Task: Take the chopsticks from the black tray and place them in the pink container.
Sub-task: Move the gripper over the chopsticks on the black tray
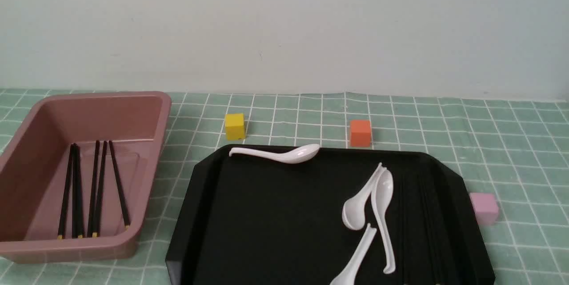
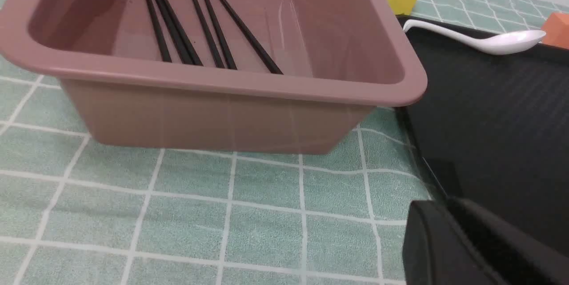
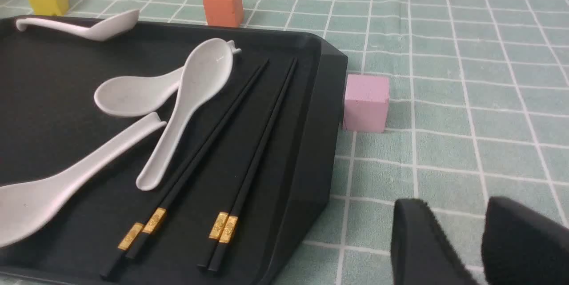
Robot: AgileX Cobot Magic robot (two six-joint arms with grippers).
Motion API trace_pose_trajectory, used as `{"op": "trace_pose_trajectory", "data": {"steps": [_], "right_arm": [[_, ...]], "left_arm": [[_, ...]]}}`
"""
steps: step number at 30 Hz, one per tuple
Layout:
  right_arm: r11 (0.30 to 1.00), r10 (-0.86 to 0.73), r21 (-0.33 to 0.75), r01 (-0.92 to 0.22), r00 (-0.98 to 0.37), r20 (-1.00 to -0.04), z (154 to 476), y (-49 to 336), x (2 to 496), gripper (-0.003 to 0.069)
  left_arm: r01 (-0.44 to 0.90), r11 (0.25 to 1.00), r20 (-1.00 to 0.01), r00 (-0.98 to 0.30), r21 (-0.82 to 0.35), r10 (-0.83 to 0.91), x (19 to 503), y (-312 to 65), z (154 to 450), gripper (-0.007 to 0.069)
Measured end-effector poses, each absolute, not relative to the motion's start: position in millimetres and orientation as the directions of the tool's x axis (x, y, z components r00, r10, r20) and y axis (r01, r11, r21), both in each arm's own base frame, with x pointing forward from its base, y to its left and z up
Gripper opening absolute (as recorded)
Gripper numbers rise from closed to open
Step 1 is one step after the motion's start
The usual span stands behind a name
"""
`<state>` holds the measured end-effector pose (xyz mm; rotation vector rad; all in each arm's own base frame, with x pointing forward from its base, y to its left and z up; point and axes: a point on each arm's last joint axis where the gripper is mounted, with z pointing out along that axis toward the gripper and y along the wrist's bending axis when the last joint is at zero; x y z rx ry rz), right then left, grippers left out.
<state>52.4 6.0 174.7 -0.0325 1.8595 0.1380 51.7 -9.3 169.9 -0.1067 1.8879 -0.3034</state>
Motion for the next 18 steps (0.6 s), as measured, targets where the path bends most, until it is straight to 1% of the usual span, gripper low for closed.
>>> {"op": "trace_pose_trajectory", "data": {"steps": [18], "right_arm": [[0.993, 0.048, 0.078, -0.093, -0.29, -0.956, 174.7, 6.0, 52.4, 0.024]], "left_arm": [[0.076, 0.962, -0.916, -0.333, -0.261, -0.223, 51.7, -9.3, 169.9, 0.0076]]}}
